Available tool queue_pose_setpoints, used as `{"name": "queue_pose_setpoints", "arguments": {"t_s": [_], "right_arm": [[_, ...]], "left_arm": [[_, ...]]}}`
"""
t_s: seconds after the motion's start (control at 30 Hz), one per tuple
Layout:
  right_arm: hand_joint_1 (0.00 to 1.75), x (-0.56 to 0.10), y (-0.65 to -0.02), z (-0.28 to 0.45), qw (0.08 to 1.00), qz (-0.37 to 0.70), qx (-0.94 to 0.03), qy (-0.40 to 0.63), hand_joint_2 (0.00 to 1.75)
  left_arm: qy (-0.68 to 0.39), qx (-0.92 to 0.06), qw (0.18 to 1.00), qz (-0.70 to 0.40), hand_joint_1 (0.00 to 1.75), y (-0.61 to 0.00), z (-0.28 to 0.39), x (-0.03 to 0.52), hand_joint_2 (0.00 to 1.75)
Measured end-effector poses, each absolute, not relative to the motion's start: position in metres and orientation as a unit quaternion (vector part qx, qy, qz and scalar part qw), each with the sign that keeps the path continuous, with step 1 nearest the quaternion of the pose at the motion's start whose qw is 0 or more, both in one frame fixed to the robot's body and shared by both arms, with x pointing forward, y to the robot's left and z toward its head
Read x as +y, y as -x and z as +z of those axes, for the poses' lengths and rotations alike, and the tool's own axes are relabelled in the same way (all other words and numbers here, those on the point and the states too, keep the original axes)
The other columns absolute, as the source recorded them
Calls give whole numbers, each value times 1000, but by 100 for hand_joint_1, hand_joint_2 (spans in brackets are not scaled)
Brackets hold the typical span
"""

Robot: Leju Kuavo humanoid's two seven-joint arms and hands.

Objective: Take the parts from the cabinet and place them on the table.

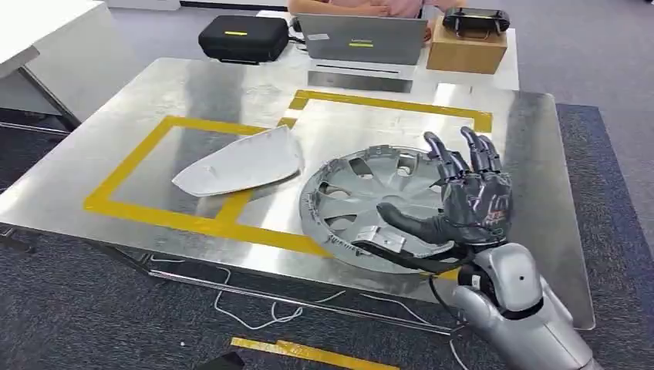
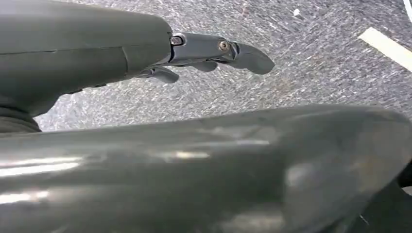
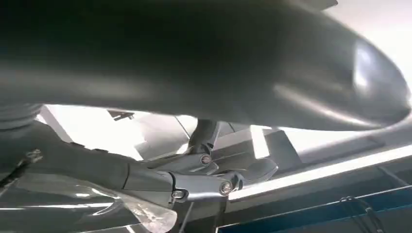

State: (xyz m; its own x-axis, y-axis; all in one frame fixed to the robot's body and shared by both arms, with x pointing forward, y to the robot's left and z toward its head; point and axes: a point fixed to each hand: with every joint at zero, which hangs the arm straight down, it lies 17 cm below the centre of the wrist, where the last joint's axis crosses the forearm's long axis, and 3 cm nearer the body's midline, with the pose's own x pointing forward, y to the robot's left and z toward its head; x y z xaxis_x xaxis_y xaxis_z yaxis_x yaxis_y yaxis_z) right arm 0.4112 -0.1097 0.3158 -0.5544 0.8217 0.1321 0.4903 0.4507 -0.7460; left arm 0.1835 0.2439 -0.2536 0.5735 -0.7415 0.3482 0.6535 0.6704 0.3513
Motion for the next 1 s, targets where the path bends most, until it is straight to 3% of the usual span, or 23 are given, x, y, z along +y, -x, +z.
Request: {"name": "queue_pose_setpoints", "arguments": {"t_s": [1.0], "right_arm": [[0,-111,-413,301,273,338,-810,394,0]], "left_arm": [[-88,-235,888,-384,0,-182,-254,243,0]]}}
